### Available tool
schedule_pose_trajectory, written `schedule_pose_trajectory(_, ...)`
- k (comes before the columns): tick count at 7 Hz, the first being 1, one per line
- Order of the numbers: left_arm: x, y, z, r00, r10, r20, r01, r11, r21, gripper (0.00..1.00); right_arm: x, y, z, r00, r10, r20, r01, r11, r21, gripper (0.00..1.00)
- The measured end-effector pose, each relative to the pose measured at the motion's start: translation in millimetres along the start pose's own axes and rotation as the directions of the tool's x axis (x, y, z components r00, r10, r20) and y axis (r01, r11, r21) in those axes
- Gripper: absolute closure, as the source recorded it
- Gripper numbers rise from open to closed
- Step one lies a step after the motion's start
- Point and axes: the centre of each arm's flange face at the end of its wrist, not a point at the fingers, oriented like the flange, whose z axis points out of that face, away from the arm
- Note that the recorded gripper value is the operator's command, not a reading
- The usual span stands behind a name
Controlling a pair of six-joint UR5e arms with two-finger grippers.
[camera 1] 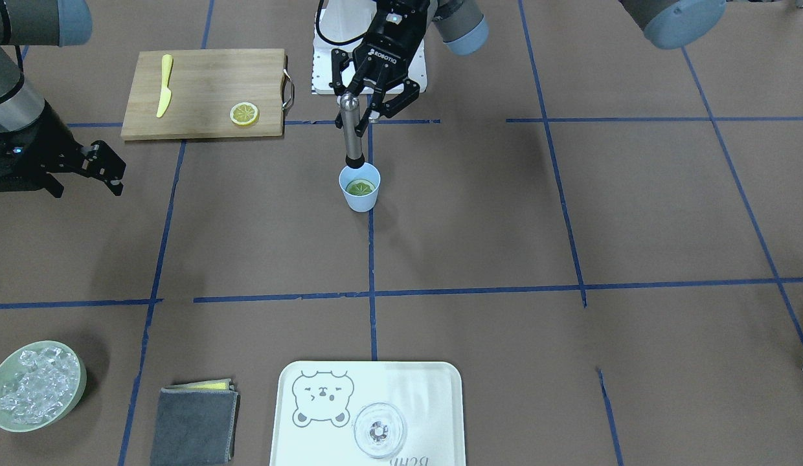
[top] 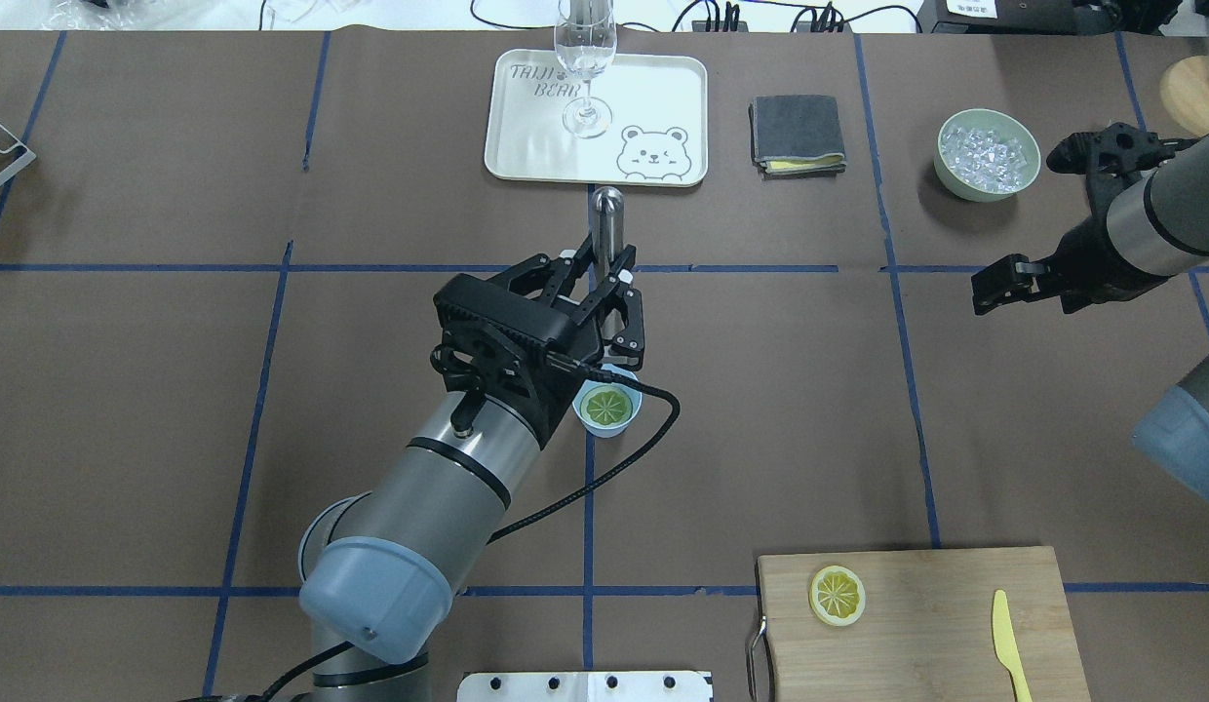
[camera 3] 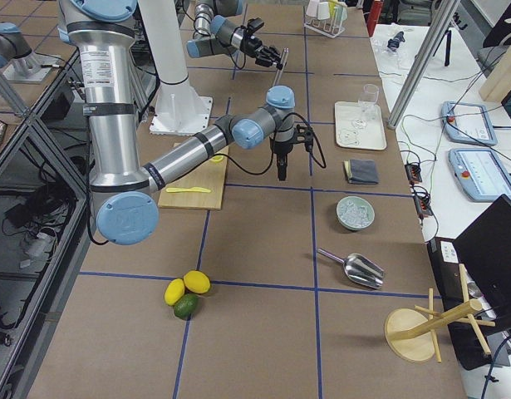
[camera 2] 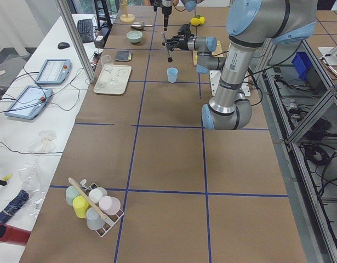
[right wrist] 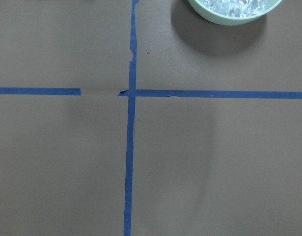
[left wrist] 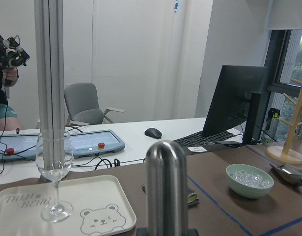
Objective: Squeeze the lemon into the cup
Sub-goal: 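Lift the muddler out of the cup and carry it back with the left gripper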
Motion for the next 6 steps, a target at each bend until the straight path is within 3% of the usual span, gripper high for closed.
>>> schedule_pose_trajectory(2,-71,10,12,0.994,0.084,0.076,-0.083,0.996,-0.015,1.00,4,-2,-3,1.000,0.005,-0.001,-0.005,1.000,0.006,0.00)
schedule_pose_trajectory(3,-116,23,17,0.988,0.133,0.083,-0.127,0.989,-0.072,1.00,5,-3,-4,1.000,0.006,-0.001,-0.006,1.000,0.007,0.00)
schedule_pose_trajectory(5,-212,32,33,0.978,0.206,0.023,-0.191,0.940,-0.282,1.00,7,-4,-4,1.000,0.007,-0.002,-0.007,1.000,0.010,0.00)
schedule_pose_trajectory(6,-256,27,40,0.975,0.220,0.000,-0.201,0.891,-0.407,1.00,7,-4,-5,1.000,0.007,-0.002,-0.007,1.000,0.010,0.00)
